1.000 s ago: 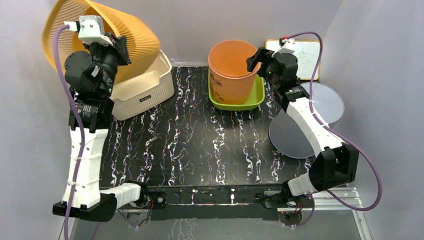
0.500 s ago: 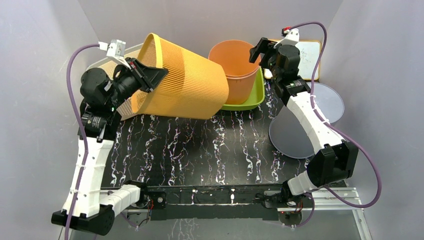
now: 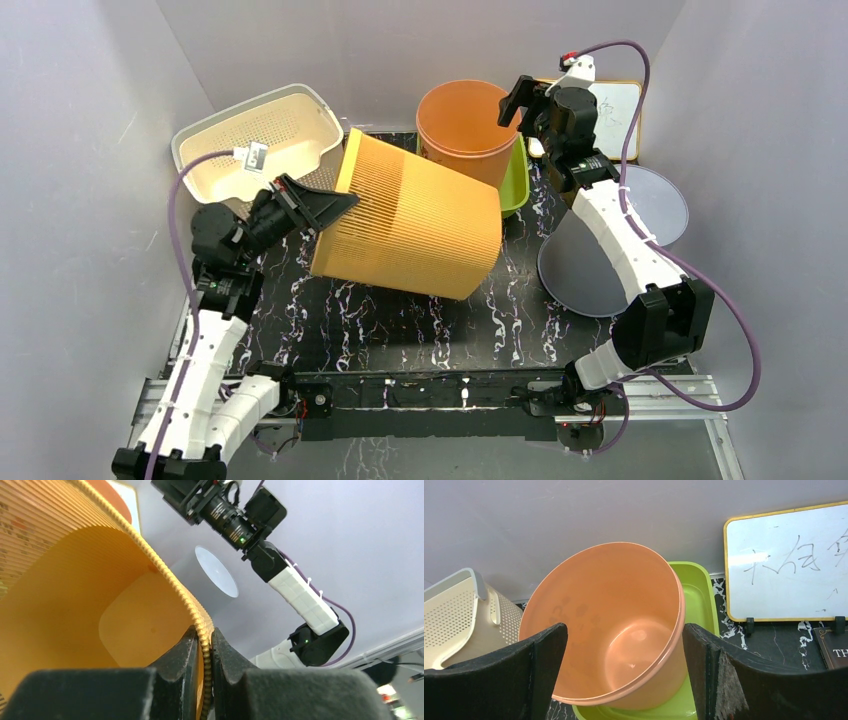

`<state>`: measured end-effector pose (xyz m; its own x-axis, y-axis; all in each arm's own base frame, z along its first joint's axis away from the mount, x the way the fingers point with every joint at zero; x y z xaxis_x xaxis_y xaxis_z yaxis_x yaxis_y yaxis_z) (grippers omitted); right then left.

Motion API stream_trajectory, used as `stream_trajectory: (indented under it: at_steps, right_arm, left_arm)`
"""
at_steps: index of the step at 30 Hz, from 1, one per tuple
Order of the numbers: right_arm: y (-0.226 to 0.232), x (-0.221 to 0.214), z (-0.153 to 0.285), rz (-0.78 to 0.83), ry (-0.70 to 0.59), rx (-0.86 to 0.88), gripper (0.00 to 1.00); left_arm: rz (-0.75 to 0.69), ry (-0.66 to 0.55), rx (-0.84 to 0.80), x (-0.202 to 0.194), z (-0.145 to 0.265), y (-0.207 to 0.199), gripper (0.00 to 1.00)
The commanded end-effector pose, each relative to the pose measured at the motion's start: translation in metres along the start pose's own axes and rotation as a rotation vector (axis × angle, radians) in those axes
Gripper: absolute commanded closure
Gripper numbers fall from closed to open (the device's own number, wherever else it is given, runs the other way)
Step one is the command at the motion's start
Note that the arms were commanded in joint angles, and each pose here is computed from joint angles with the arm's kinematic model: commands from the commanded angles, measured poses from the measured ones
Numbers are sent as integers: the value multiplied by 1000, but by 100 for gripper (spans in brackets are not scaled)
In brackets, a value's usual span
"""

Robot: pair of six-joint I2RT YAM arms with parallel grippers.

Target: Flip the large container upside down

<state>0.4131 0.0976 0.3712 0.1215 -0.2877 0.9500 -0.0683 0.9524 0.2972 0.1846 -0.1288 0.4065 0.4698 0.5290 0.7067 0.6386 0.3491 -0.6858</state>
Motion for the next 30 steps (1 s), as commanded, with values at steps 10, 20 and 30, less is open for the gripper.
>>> stream_trajectory:
  at_steps: [10, 20, 30]
  right_arm:
    - [12, 47, 12, -14, -126, 39, 17]
    - [16, 63, 15, -10, -158, 43, 17]
    - [18, 72, 19, -1, -179, 49, 17]
  left_arm:
    - [215, -139, -291, -25, 9, 7, 100]
    - [336, -40, -344, -70, -20, 23, 100]
    - [476, -75, -493, -102, -28, 20, 100]
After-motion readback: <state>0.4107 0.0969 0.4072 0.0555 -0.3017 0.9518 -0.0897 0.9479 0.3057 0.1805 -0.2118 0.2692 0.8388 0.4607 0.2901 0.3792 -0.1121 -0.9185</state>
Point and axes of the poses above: each gripper's point midway between its finger pads, its own z axis back along the fingers, its own y axis along the line the jaws close on, x = y × z, the point moved 7 cm from there along z, back along the fingers
